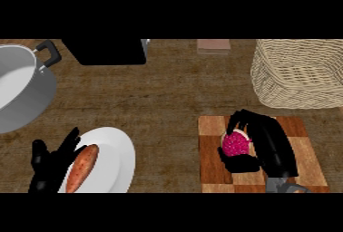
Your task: Pick the cupcake from the cutting board and place it in the basket
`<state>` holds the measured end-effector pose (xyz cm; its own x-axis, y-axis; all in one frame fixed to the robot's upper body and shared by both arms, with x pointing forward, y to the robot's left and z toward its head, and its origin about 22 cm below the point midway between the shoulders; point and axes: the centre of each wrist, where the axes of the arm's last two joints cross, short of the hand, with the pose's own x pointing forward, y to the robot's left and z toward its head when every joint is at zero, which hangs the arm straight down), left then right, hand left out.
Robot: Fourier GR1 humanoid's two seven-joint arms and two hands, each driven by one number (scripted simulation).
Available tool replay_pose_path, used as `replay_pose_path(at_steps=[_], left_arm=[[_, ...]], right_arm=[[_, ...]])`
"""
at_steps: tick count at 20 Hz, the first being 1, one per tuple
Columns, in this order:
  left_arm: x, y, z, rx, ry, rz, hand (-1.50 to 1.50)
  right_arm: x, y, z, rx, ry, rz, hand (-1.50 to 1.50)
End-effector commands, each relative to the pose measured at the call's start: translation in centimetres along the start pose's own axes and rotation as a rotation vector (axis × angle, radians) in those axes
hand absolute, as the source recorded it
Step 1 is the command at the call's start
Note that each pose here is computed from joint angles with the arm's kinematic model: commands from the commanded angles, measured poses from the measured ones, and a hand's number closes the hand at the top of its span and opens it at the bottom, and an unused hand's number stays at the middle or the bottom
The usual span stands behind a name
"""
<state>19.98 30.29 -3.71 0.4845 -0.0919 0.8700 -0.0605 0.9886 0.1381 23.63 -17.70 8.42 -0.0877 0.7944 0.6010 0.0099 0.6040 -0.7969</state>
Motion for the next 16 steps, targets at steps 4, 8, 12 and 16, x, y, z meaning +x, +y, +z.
replay_pose_path(at_steps=[4,8,12,16], left_arm=[[-1.3,-1.7,-0.7,-0.012,0.057,-0.002,0.0],[-1.7,-2.4,0.0,-0.002,0.055,0.0,0.0],[-0.3,0.2,-0.6,-0.004,0.06,-0.004,0.0],[0.3,-1.3,-1.3,-0.015,0.054,-0.003,0.0]], right_arm=[[4.4,-8.6,0.8,-0.257,-0.011,-0.253,1.5],[5.2,-13.7,-0.1,-0.371,0.074,-0.189,1.5],[6.1,-18.2,-1.0,-0.426,0.117,-0.209,1.5],[5.6,-22.1,-4.6,-0.453,0.158,-0.244,1.5]])
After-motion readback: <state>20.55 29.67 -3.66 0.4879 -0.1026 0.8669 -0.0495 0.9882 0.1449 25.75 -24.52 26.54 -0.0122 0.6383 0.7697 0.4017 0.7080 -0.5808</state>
